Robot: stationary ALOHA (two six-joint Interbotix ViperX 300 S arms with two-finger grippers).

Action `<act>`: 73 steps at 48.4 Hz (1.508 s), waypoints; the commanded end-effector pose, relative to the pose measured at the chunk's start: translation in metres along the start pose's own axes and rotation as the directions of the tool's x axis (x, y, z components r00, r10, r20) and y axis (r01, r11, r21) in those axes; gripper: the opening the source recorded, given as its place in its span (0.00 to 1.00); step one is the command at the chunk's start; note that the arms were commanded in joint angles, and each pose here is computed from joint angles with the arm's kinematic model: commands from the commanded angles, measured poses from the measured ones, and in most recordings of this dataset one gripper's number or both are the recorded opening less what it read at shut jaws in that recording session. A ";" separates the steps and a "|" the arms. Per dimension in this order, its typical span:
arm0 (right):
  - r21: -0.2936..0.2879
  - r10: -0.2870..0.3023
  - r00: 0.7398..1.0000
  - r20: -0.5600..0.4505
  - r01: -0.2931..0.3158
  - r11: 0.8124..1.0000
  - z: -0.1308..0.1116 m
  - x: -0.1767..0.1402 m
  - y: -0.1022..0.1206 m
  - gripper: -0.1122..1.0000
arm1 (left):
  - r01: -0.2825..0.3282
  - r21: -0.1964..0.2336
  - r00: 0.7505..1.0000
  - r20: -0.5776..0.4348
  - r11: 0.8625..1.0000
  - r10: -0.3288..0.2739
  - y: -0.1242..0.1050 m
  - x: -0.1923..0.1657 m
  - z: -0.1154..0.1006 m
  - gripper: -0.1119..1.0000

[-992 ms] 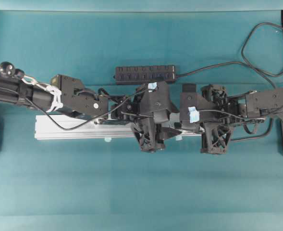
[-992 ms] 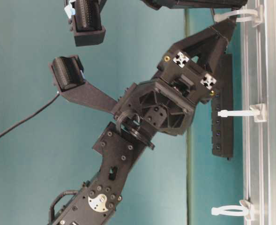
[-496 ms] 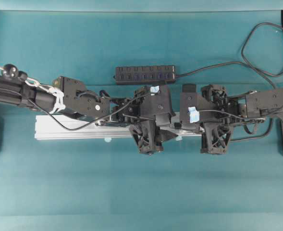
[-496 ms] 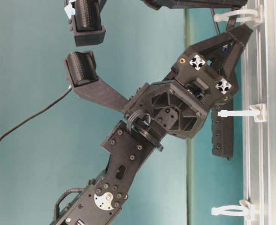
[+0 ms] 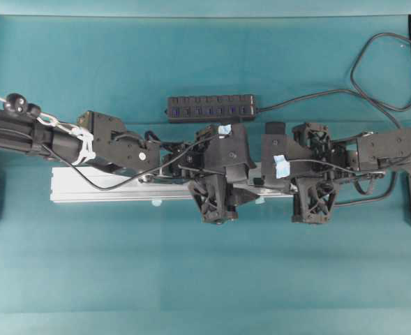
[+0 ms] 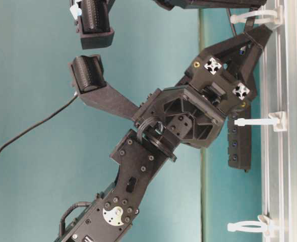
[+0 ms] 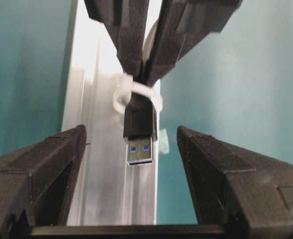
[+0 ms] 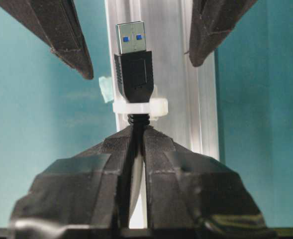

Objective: Pass the USB cable through three rings with both arms.
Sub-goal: 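Grasp the plug tip with the left gripper beside the right gripper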

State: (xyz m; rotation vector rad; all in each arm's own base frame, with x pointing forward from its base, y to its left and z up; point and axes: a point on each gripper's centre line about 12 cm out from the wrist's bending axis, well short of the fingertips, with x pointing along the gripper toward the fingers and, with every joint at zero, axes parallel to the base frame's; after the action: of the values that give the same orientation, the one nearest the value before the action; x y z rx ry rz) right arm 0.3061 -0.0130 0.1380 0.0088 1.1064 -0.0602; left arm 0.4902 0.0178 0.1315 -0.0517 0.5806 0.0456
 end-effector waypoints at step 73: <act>0.037 -0.005 0.999 0.038 0.003 0.999 -0.001 -0.016 -0.004 0.43 | -0.014 -0.001 0.998 -0.058 1.000 0.014 0.005 -0.024 0.011 0.32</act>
State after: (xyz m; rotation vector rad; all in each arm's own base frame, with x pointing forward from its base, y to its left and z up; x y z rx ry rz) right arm 0.2975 -0.0141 0.1436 0.0251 1.0875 -0.0727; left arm 0.4750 0.0212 0.1335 -0.0534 0.6770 0.0564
